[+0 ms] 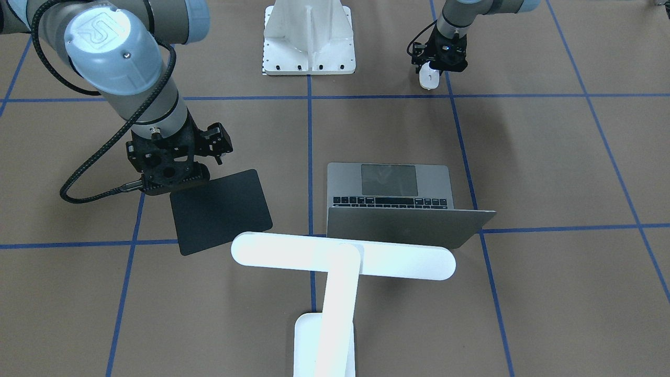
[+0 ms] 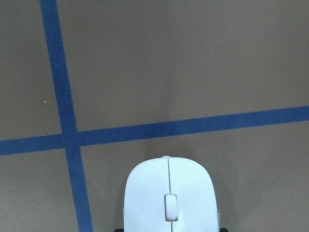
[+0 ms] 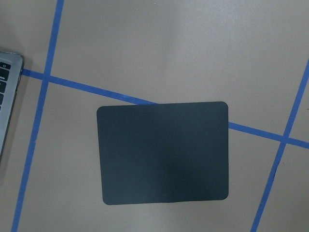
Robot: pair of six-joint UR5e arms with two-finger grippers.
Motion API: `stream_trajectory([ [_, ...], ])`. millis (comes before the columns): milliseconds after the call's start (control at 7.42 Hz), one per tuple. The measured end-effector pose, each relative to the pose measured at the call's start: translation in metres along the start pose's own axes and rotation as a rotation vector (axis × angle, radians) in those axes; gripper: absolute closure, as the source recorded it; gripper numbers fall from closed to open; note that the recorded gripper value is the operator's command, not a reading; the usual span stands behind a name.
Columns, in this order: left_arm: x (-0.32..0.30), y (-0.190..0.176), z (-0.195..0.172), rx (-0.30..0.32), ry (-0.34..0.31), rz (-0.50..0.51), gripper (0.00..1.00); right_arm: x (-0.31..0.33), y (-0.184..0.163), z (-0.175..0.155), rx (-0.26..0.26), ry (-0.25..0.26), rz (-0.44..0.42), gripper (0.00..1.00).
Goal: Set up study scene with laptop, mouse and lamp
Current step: 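Raise the right gripper away while the left gripper lowers over the white mouse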
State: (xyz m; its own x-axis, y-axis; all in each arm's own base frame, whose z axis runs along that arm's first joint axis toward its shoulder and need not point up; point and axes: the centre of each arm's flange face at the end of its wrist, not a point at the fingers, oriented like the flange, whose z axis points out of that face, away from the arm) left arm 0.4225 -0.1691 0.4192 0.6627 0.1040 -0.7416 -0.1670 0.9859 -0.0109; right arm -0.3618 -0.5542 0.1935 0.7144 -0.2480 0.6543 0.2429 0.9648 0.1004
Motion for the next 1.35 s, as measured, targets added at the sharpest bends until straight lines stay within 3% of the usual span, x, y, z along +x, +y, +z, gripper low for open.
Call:
stream_trajectory([
  [674, 0.013, -0.005, -0.030, -0.031, 0.066, -0.006, 0.38, 0.006, 0.002, 0.002, -0.002, 0.004, 0.003, 0.00],
  [1348, 0.050, -0.032, -0.052, 0.016, 0.122, -0.017, 0.38, 0.014, 0.002, 0.005, -0.003, 0.012, -0.007, 0.00],
])
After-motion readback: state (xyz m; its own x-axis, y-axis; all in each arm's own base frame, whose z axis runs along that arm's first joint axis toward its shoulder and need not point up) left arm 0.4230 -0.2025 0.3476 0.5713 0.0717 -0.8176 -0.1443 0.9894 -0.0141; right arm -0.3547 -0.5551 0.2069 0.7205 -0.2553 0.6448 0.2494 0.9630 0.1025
